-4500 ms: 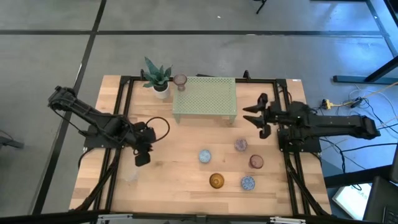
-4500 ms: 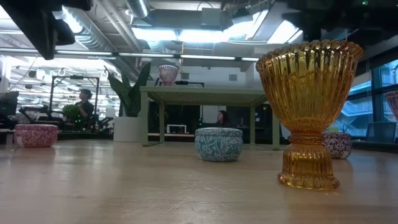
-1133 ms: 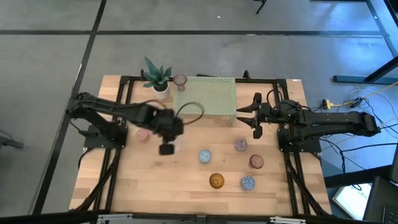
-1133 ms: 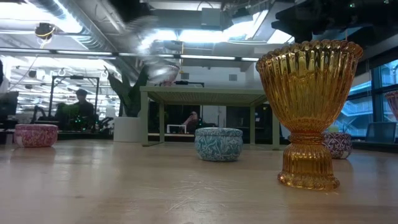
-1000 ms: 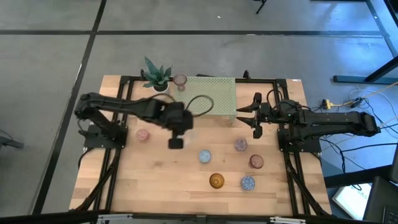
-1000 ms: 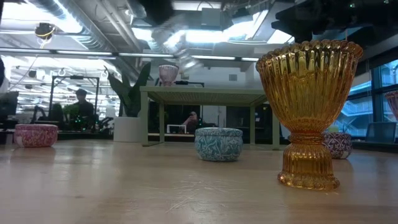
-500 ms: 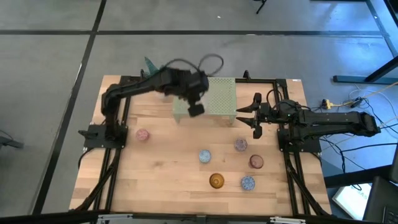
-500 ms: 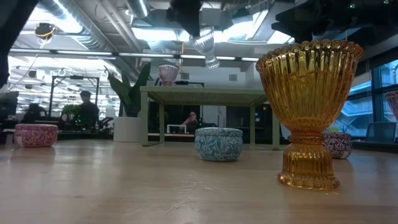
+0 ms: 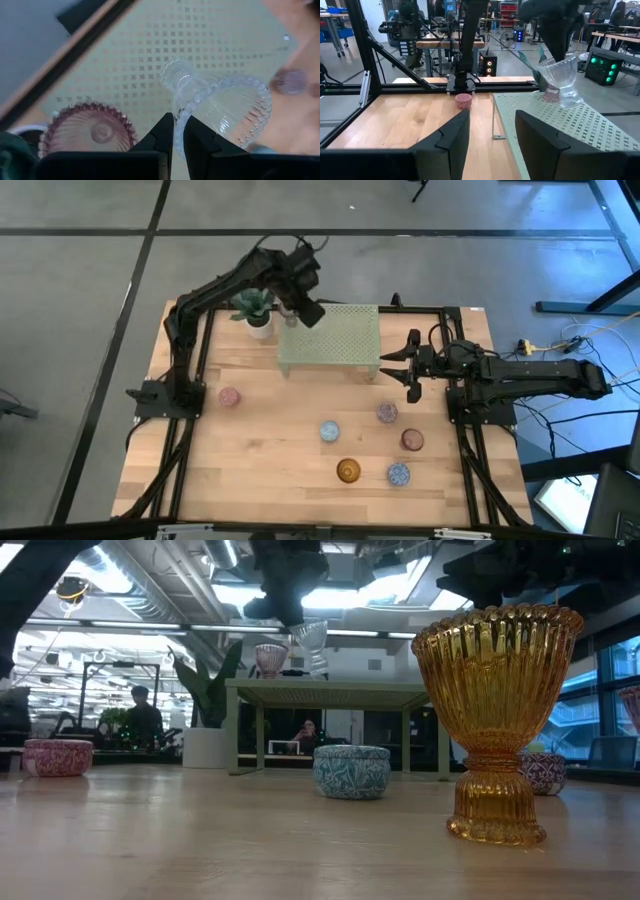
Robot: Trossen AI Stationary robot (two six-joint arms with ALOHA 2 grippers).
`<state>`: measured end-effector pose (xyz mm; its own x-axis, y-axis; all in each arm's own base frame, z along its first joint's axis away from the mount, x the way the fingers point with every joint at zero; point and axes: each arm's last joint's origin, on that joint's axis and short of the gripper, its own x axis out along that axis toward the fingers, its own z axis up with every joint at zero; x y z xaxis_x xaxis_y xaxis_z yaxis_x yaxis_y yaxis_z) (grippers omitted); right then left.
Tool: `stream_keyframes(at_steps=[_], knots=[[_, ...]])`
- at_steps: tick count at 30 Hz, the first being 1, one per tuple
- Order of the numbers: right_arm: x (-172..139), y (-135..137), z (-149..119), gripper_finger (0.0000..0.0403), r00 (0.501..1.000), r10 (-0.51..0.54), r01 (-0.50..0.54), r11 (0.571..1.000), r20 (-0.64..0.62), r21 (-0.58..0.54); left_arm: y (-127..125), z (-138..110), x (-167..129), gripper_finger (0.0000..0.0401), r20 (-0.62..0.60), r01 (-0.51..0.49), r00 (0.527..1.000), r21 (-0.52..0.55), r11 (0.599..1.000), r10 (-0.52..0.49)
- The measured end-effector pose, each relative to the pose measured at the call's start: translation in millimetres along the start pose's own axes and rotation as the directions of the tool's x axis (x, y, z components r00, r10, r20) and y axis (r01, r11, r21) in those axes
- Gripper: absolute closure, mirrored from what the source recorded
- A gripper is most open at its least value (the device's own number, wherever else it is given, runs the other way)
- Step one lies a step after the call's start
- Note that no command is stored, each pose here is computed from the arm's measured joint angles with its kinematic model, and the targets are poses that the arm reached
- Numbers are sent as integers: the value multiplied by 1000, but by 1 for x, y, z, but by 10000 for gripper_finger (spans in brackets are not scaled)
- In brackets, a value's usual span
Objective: Pick & Place candle stick holders
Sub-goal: Put the transparent glass candle holder on the shelf
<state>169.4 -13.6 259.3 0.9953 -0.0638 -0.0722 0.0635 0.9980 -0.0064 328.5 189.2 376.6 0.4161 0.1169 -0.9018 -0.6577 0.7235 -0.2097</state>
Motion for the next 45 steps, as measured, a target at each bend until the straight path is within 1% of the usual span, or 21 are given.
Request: stream_keyframes(at_steps=[2,7,10,18,22,28,34,45], knots=[[0,0,0,241,1000,0,0,1000,0,-1,9,2,-1,378,-8,35,999,-49,998,-35],[0,0,0,241,1000,0,0,999,4,-35,24,6,-3,378,12,-20,1000,-88,996,22],[0,0,0,241,1000,0,0,1000,4,-29,27,7,-4,379,14,-25,1000,-96,995,27],[0,0,0,241,1000,0,0,1000,-1,-26,22,6,-1,379,6,-16,1000,-84,996,17],[0,0,0,241,1000,0,0,1000,-3,-25,21,6,-1,379,3,-7,1000,-111,994,8],[0,0,0,241,1000,0,0,1000,-3,-24,20,6,0,379,3,-8,1000,-123,992,8],[0,0,0,241,1000,0,0,1000,-2,-23,17,2,8,379,-24,-46,999,-121,992,43],[0,0,0,241,1000,0,0,1000,-1,-23,18,1,16,379,-37,-53,998,-120,991,49]])
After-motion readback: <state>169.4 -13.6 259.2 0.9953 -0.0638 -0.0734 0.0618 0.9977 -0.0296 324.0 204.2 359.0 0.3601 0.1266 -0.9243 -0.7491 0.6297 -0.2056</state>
